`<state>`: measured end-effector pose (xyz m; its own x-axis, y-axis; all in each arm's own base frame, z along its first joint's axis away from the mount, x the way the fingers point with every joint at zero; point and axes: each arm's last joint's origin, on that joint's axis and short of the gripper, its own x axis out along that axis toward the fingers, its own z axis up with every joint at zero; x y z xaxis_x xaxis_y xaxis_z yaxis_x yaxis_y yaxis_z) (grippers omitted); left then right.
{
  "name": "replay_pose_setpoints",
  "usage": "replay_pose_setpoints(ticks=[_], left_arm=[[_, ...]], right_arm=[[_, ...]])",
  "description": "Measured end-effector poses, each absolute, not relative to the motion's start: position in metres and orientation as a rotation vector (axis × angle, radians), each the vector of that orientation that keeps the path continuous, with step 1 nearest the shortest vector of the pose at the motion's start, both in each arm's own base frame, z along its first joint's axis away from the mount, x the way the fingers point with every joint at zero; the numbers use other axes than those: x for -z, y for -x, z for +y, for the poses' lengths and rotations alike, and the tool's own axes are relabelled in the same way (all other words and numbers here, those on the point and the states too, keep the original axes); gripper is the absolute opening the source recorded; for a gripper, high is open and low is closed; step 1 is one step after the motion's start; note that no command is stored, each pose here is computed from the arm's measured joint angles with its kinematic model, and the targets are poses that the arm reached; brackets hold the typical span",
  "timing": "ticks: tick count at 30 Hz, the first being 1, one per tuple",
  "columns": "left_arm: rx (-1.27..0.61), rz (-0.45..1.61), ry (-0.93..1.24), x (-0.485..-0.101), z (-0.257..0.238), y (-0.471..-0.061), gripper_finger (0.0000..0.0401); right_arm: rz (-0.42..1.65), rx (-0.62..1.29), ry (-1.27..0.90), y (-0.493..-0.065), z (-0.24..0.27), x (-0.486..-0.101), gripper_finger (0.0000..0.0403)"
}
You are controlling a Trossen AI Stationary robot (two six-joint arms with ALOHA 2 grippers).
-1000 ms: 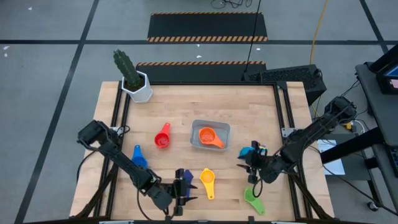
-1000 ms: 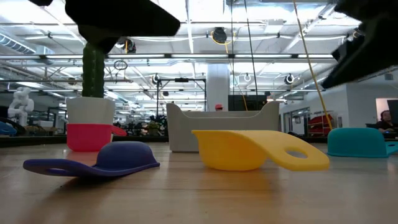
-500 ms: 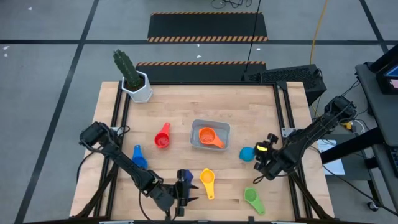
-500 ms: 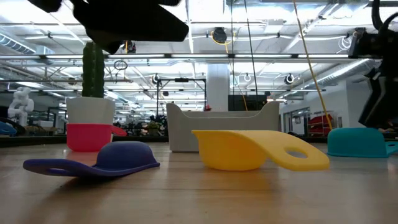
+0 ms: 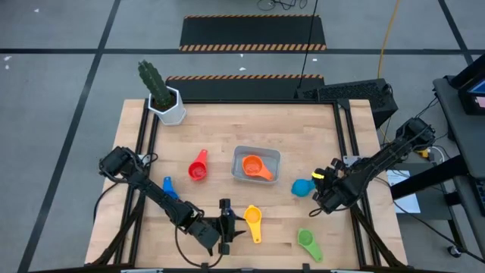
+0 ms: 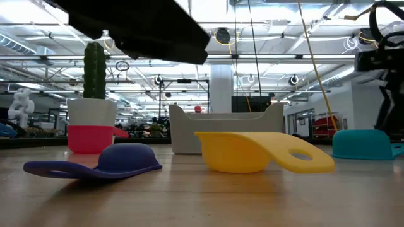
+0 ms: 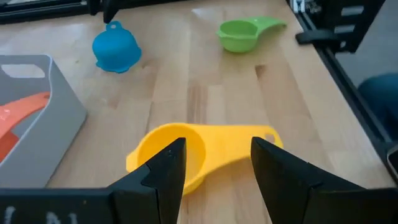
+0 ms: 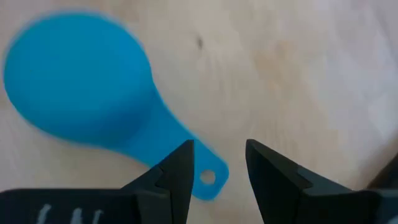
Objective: Nest measuring cups in basket
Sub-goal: Stack the blue measuring cup into the orange measuring cup
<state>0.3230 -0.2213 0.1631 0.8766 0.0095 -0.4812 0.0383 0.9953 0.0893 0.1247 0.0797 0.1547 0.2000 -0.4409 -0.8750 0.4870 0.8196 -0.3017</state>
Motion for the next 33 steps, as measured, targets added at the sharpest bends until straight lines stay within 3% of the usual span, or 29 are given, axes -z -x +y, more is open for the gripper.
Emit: replay_pose_setpoints(ticks=[7,13,18,22,29,33], left_arm=[[0.013,0.562,-0.137,-0.163,-0.219,-0.317,0.0184],[-0.011,0.684,-0.069,-0.202,-0.214,-0.286,0.0184],[-0.117,0.850,-0.045,-0.212,-0.199,-0.257,0.0184],[-0.278,1.020,0.019,-0.211,-0.185,-0.233,0.0184],[-0.842,1.300,0.380,-0.212,-0.157,-0.195,0.0184],[-0.926,1.336,0.439,-0.209,-0.156,-0.190,0.0184]], right_arm=[[1.306,0.617,-0.112,-0.122,0.082,-0.153,0.0139],[1.328,0.552,-0.201,-0.124,0.090,-0.152,0.0139],[1.288,0.524,-0.202,-0.125,0.094,-0.152,0.0139],[1.241,0.519,-0.199,-0.127,0.096,-0.152,0.0139],[1.230,0.493,-0.176,-0.129,0.097,-0.152,0.0139],[1.226,0.481,-0.142,-0.129,0.096,-0.153,0.0139]])
